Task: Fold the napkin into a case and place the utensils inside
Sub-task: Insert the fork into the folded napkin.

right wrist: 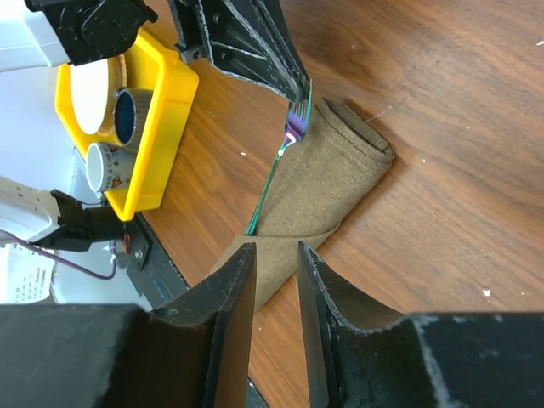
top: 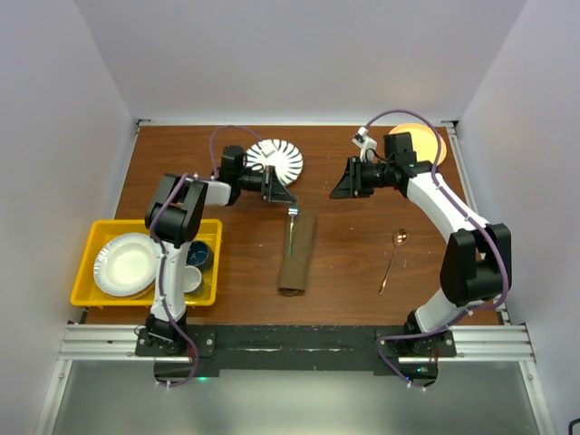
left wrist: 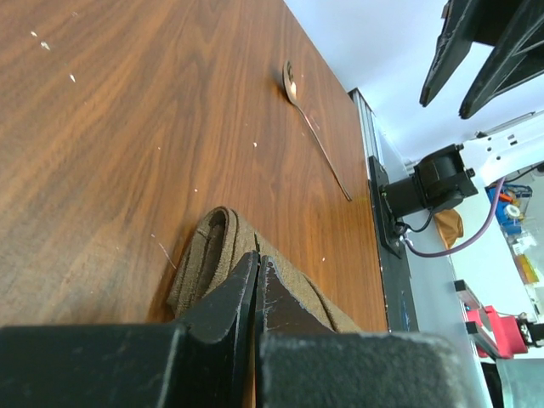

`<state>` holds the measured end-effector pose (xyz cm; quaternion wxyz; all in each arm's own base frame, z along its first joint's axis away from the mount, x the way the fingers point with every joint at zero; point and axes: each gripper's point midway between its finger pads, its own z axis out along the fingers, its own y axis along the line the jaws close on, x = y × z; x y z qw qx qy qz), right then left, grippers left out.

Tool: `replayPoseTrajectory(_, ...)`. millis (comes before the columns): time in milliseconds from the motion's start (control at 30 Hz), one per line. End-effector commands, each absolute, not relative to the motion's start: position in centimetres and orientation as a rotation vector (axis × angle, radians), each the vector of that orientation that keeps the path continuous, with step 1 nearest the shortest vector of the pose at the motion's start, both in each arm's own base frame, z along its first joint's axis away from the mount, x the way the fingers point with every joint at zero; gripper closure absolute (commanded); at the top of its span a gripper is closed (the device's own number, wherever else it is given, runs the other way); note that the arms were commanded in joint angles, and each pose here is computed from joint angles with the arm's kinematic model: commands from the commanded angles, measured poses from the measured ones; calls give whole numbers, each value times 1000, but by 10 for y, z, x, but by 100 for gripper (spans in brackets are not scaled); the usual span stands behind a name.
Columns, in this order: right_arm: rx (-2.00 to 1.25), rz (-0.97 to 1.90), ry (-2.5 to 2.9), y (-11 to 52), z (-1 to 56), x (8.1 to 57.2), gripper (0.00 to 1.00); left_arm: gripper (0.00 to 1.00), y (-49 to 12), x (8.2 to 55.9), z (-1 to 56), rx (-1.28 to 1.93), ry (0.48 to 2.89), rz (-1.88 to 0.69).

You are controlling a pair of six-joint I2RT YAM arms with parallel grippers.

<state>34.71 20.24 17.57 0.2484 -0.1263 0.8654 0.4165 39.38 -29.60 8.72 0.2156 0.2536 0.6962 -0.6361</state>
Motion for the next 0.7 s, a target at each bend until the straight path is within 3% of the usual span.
replayPoseTrajectory(0, -419, 1156, 2312, 207, 192, 349, 69, 100, -300, 387, 104, 779, 1885, -1722)
replayPoseTrajectory(667, -466, 1187, 2344, 209, 188, 349, 69, 100, -299, 364, 92, 799, 1952, -1702)
